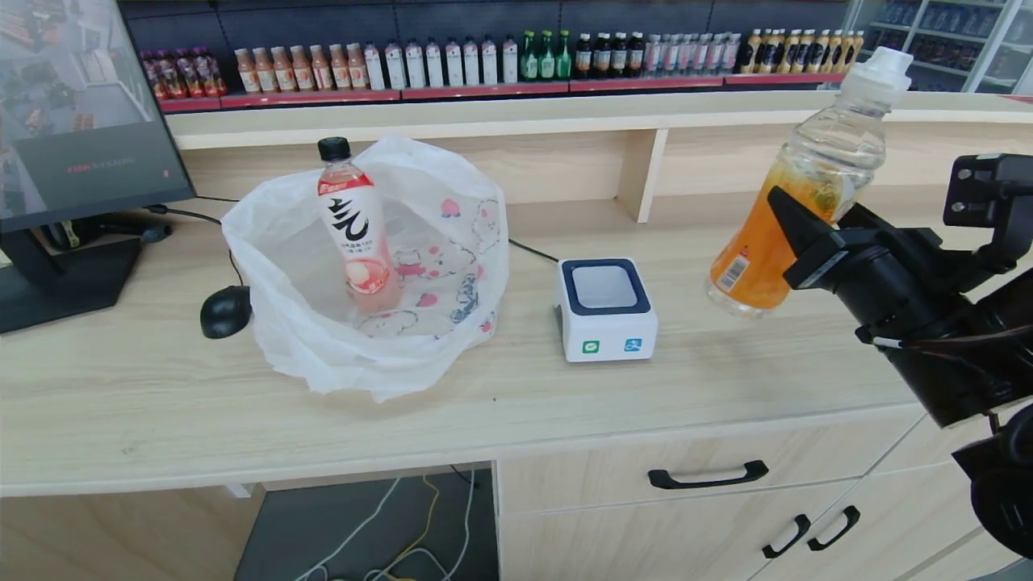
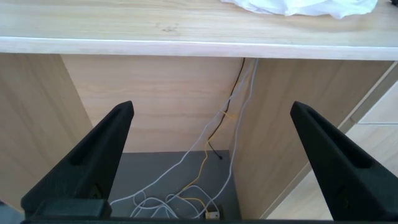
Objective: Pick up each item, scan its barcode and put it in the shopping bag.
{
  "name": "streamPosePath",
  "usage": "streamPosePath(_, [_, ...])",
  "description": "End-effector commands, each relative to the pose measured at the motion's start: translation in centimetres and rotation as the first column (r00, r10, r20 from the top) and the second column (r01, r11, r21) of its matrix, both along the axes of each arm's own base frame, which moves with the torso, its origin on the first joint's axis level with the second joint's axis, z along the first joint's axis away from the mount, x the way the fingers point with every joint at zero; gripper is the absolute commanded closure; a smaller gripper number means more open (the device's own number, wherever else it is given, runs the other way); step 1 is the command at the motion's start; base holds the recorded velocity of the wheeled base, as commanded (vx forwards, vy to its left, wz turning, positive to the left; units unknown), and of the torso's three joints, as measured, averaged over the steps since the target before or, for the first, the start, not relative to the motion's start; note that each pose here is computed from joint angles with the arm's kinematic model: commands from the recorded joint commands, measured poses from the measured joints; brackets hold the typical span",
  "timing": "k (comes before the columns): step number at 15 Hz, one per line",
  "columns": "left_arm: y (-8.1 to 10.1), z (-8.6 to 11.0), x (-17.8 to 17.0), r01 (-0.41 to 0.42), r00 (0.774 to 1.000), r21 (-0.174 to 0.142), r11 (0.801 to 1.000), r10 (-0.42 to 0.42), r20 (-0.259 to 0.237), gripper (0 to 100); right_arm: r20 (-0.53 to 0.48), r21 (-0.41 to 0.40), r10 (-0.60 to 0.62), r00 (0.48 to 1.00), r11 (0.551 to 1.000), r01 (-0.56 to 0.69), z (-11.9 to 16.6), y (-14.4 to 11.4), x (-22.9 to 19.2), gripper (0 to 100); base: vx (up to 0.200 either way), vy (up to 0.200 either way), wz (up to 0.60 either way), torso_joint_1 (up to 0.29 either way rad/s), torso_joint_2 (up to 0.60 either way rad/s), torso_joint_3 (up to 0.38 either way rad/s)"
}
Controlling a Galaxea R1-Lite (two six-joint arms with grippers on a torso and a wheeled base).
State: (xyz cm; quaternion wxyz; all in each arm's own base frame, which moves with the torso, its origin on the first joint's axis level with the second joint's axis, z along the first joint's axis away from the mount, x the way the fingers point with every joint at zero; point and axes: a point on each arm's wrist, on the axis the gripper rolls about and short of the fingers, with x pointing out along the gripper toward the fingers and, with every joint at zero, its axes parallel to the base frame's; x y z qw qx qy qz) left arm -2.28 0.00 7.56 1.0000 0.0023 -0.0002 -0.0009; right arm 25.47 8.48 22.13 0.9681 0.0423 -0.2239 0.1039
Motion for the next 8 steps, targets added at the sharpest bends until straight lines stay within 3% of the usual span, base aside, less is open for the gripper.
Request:
streamPosePath(1, [0.0,0.0,0.0,0.000,1.000,0.000,1.000,0.000,0.000,0,0.012,0.003,-0.001,1.000,1.000,0.001,0.3,-0.1,-0.3,100,0.000,0.000,0.00,0.000,0.00,0.000])
streamPosePath(8, [0.0,0.0,0.0,-0.002,1.000,0.000,1.000,0.002,0.000,0,0.006,-0.011,-0.008,1.000,1.000,0.008,0.2,-0.6,-1.6,100,0.000,0.000,0.00,0.000,0.00,0.000])
